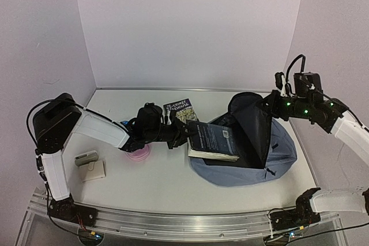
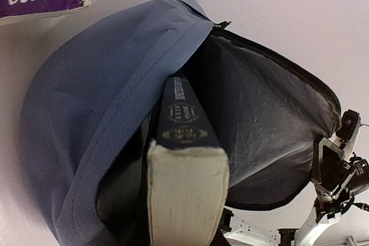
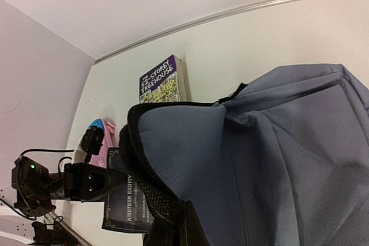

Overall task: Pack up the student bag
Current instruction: Place the book in the student bag.

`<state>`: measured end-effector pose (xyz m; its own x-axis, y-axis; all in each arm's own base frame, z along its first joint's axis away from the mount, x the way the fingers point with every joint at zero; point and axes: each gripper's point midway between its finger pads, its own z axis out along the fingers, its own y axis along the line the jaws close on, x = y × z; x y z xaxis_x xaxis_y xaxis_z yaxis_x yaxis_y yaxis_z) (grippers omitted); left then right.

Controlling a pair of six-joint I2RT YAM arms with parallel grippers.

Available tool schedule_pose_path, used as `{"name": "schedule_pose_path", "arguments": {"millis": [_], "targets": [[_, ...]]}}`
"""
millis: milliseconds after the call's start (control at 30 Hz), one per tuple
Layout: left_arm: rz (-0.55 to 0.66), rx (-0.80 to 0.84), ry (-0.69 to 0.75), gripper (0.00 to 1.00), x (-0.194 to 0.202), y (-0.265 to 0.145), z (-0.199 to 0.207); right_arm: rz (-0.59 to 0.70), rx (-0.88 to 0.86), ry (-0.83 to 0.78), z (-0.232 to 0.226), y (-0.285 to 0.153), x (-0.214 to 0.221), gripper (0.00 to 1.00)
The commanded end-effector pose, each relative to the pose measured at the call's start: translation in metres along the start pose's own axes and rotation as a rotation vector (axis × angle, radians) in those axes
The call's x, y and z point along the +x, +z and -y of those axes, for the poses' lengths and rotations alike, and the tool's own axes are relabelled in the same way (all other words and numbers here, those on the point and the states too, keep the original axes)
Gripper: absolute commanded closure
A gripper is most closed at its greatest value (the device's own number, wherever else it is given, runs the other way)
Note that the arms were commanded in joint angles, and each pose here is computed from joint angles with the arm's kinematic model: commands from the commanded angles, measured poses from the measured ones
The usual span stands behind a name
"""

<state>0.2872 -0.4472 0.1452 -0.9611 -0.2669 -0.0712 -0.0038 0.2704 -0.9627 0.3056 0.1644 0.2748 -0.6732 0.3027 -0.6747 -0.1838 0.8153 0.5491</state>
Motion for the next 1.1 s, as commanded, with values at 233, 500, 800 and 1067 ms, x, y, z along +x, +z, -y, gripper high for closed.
{"name": "schedule_pose_path", "arguments": {"millis": [233,500,800,1067], "targets": [[-0.012,0.33,0.049,1.0,-0.013,0.03,0.103,0.079,-0.216,0.011,-0.047,-0.015,-0.026,1.0],[-0.033,0.402,0.069,1.0,-0.009,0.051,0.123,0.079,-0.248,0.035,-0.052,-0.007,-0.028,1.0],[-0.058,0.324,0.084,1.0,-0.003,0.076,0.1,0.063,-0.264,0.059,-0.052,0.006,-0.023,1.0],[-0.07,0.223,0.096,1.0,0.004,0.093,0.07,0.072,-0.319,0.068,-0.068,0.015,-0.024,1.0]]}}
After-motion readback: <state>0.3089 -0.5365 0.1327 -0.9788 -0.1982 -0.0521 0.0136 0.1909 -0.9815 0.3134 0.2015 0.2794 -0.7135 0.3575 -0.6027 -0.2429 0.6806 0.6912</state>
